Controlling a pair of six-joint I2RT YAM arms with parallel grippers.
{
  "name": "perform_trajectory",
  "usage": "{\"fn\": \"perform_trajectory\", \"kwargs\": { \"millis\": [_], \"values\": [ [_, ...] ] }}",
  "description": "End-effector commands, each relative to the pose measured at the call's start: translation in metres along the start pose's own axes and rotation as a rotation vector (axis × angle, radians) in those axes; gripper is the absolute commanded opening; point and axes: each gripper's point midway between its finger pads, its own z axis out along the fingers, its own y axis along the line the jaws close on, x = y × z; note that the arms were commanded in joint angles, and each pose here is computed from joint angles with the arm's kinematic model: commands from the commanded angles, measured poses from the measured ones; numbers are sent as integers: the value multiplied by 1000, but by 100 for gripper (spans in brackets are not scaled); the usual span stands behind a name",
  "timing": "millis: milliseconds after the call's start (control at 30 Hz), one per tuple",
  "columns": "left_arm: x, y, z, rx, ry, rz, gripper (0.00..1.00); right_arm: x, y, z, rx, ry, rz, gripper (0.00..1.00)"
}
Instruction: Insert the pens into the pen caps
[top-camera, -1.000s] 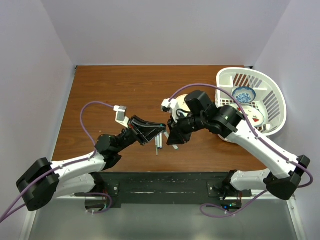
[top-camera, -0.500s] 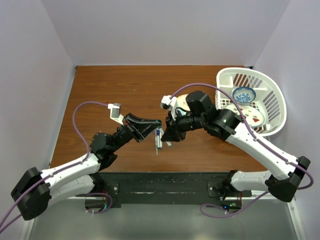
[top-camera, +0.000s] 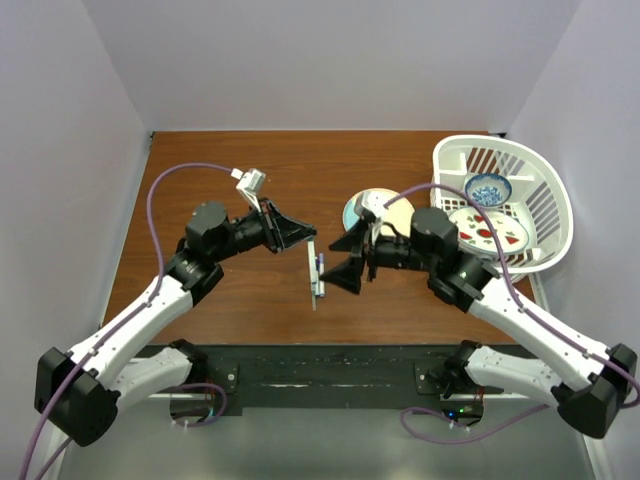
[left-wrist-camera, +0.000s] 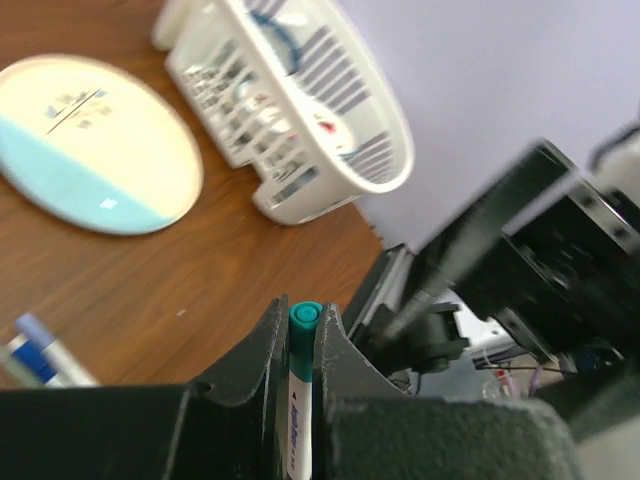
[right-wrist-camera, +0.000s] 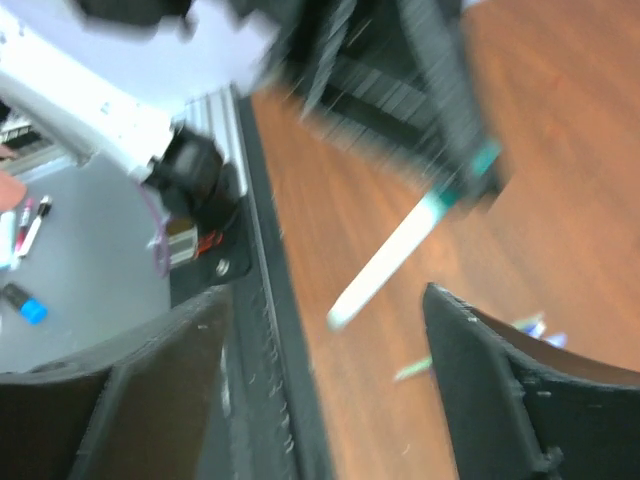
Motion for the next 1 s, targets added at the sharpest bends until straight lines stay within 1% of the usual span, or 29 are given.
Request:
{"fn": "perform_trajectory", "kwargs": {
  "millis": [0, 33, 100, 133, 200, 233, 300, 333, 400, 433, 467, 533, 700, 733, 800, 833, 867, 900, 933, 967],
  "values": [
    [-6, 46, 0, -194, 28, 9, 0, 14, 12, -20, 3, -46, 50, 88],
    [5, 68, 2, -267, 66, -15, 0, 12, 16, -28, 9, -70, 42, 93],
    [16, 99, 1, -382, 88, -37, 0, 20, 11, -36, 57, -77, 63, 96],
    [32, 118, 3, -422, 131, -68, 0, 14, 13, -43, 72, -106, 54, 96],
    [40, 138, 4, -479, 137, -87, 0, 13, 7, -49, 125, -122, 63, 98],
    [52, 152, 4, -520, 163, -108, 0, 12, 6, -52, 142, -129, 67, 99],
    [54, 171, 2, -595, 154, -99, 0, 7, 5, -59, 173, -140, 67, 99],
    [60, 182, 0, -633, 171, -106, 0, 5, 4, -61, 184, -146, 69, 99],
    [66, 195, -2, -680, 179, -110, 0, 1, -2, -65, 235, -156, 91, 99],
    [76, 204, -2, -703, 203, -128, 0, 0, -5, -67, 257, -157, 102, 99],
    [79, 208, -1, -707, 208, -132, 3, -1, -6, -69, 273, -152, 110, 99],
    [91, 222, -3, -748, 229, -145, 5, -4, -7, -70, 290, -157, 120, 99],
    [97, 242, 2, -794, 257, -136, 8, -9, -8, -77, 314, -183, 141, 99],
    [92, 243, 4, -799, 251, -128, 18, -10, -10, -78, 329, -189, 146, 99],
    [90, 244, 0, -830, 257, -123, 28, -9, -12, -81, 351, -190, 158, 99],
    [84, 241, 1, -831, 248, -118, 34, -10, -13, -83, 361, -194, 165, 99],
    [84, 239, -3, -843, 257, -118, 36, -9, -16, -85, 388, -188, 172, 99],
    [72, 232, -3, -835, 231, -97, 44, -9, -17, -88, 402, -190, 185, 99],
    [68, 227, -8, -843, 233, -93, 62, -11, -19, -91, 423, -193, 194, 99],
    [62, 221, -10, -838, 224, -74, 69, -7, -24, -94, 463, -180, 212, 99]
  ]
}}
